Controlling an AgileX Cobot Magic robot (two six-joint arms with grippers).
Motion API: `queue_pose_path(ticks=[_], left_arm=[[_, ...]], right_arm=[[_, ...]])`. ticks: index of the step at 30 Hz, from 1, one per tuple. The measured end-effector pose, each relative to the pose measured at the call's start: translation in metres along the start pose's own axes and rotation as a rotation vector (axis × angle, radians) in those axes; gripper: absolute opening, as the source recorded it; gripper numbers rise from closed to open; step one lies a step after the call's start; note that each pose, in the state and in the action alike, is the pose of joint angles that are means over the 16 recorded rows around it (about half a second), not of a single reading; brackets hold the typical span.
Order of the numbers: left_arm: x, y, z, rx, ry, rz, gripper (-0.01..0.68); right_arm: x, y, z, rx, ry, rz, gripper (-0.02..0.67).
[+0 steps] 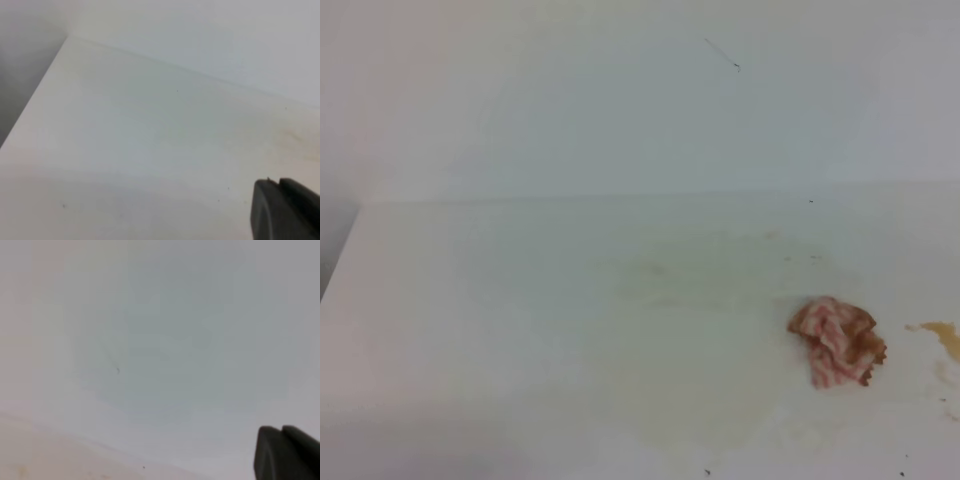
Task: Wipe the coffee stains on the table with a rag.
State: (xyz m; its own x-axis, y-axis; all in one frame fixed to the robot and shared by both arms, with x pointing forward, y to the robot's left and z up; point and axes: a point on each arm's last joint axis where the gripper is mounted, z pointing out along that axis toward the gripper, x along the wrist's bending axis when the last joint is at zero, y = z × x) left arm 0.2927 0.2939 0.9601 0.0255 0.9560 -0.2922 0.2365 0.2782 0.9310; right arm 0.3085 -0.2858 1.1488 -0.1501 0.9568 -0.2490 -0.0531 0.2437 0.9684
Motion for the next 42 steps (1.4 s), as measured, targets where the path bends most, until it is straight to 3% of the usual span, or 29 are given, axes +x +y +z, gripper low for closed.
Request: queue_pose_path(ticks=[11,18,28,42], left_arm=[[0.0,0.0,0.0,0.0,0.0,0.0,-0.005],[0.0,0.0,0.0,0.0,0.0,0.0,-0.005],[0.0,0.0,0.0,0.0,0.0,0.0,-0.005],[0.0,0.0,0.0,0.0,0.0,0.0,-0.005]], right_arm=[[0.027,-0.128,-0.02,0.071,-0.1,0.167,0.0],[0.04,-0.176,-0.02,0.177,-0.08,0.2,0.0],[0.045,-0.193,-0.02,0.261,-0.059,0.208,0.0],[0.041,-0.196,-0.021,0.289,-0.123,0.256,0.0]])
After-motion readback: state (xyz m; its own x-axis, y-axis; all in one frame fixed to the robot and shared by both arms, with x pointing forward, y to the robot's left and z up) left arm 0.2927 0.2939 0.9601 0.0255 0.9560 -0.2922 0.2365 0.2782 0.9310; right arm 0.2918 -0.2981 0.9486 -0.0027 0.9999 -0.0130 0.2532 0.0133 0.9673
